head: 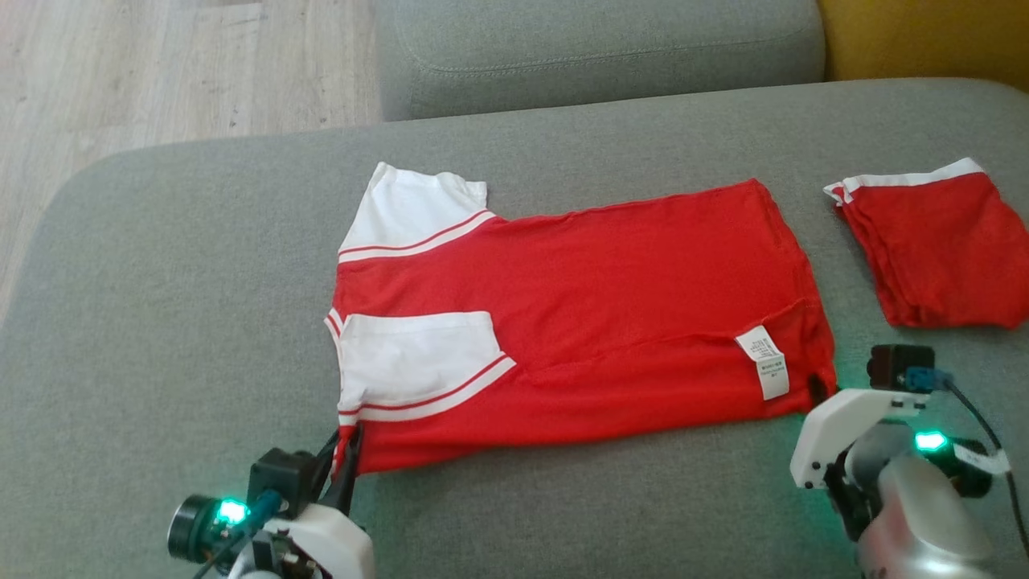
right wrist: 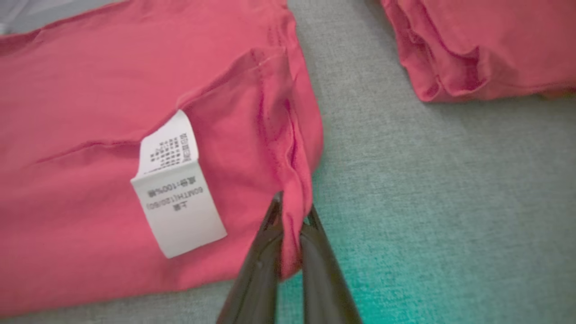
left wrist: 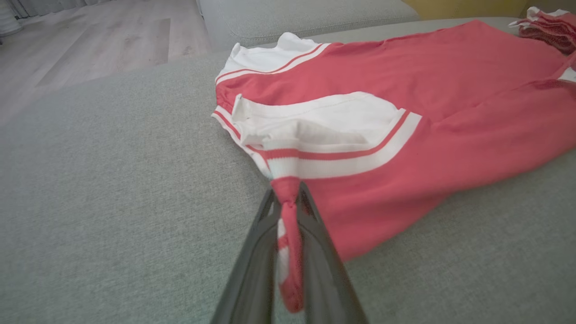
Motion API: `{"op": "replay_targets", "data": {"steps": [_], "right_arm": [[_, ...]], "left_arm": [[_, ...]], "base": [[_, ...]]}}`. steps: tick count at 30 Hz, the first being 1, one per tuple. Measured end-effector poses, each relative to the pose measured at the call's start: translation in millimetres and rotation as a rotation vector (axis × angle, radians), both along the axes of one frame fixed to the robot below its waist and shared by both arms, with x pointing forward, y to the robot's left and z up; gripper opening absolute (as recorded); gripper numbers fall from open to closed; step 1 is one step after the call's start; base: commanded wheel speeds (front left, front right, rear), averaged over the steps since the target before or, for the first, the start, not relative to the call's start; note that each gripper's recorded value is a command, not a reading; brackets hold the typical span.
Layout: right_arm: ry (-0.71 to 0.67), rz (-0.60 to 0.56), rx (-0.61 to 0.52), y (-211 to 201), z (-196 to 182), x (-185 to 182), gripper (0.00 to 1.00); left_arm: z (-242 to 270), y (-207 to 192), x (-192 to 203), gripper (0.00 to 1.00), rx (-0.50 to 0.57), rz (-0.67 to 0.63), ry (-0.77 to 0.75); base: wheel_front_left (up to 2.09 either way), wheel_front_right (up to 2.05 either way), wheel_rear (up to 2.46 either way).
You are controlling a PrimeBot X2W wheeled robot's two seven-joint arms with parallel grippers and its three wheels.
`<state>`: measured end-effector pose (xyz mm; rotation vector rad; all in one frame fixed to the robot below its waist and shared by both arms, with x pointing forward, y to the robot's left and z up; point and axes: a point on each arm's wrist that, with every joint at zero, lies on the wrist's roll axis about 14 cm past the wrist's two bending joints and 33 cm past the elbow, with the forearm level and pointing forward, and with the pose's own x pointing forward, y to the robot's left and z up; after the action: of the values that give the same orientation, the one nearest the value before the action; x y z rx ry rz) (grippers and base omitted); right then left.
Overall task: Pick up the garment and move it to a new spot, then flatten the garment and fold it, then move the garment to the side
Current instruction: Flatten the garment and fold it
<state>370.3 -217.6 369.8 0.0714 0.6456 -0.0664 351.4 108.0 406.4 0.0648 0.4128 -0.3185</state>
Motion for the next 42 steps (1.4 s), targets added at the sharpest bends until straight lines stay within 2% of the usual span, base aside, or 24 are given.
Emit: {"op": "replay_targets", "data": {"steps": [1, 2, 3, 8, 12, 21, 26, 30, 33, 37, 42], "right_arm": [[-0.008, -0.002, 0.015, 2, 0, -1, 1.00], [-0.017, -0.003, 0.024, 4, 1, -1, 1.00], [-0.032, -0.006, 0.028, 4, 3, -1, 1.00], [-0.226, -0.031, 0.048, 0, 40, 18, 1.00], [-0.408, 0.018, 0.054, 16, 77, 34, 1.00], [-0.511, 0.048, 0.074, 29, 88, 31, 1.00], [-0.516, 0.037, 0.073, 25, 86, 37, 1.00], [-0.533, 0.023, 0.080, 20, 87, 50, 1.00], [-0.543, 0.027, 0.089, 22, 86, 59, 1.00], [-0.527, 0.016, 0.087, 17, 77, 62, 1.00], [-0.500, 0.005, 0.085, 12, 65, 66, 1.00]], "left_arm": [[1, 0, 1, 0.25, -0.007, 0.007, 0.000], [2, 1, 2, 0.69, -0.008, 0.017, -0.004], [4, 3, 4, 1.00, -0.010, 0.027, -0.017], [27, 5, 18, 1.00, -0.050, 0.072, -0.142], [59, 2, 35, 1.00, -0.128, 0.093, -0.288], [104, -21, 67, 1.00, -0.218, 0.022, -0.447], [124, -34, 111, 1.00, -0.149, -0.118, -0.507], [127, -34, 167, 1.00, -0.031, -0.204, -0.447], [98, -36, 197, 1.00, 0.019, -0.227, -0.280], [41, -42, 209, 1.00, 0.091, -0.285, -0.052], [7, -36, 234, 1.00, 0.116, -0.283, 0.075]], "base": [[0.00, 0.00, 0.00], [0.00, 0.00, 0.00], [0.00, 0.00, 0.00], [0.00, 0.00, 0.00], [0.00, 0.00, 0.00], [0.00, 0.00, 0.00], [0.00, 0.00, 0.00], [0.00, 0.00, 0.00], [0.00, 0.00, 0.00], [0.00, 0.00, 0.00], [0.00, 0.00, 0.00]]}}
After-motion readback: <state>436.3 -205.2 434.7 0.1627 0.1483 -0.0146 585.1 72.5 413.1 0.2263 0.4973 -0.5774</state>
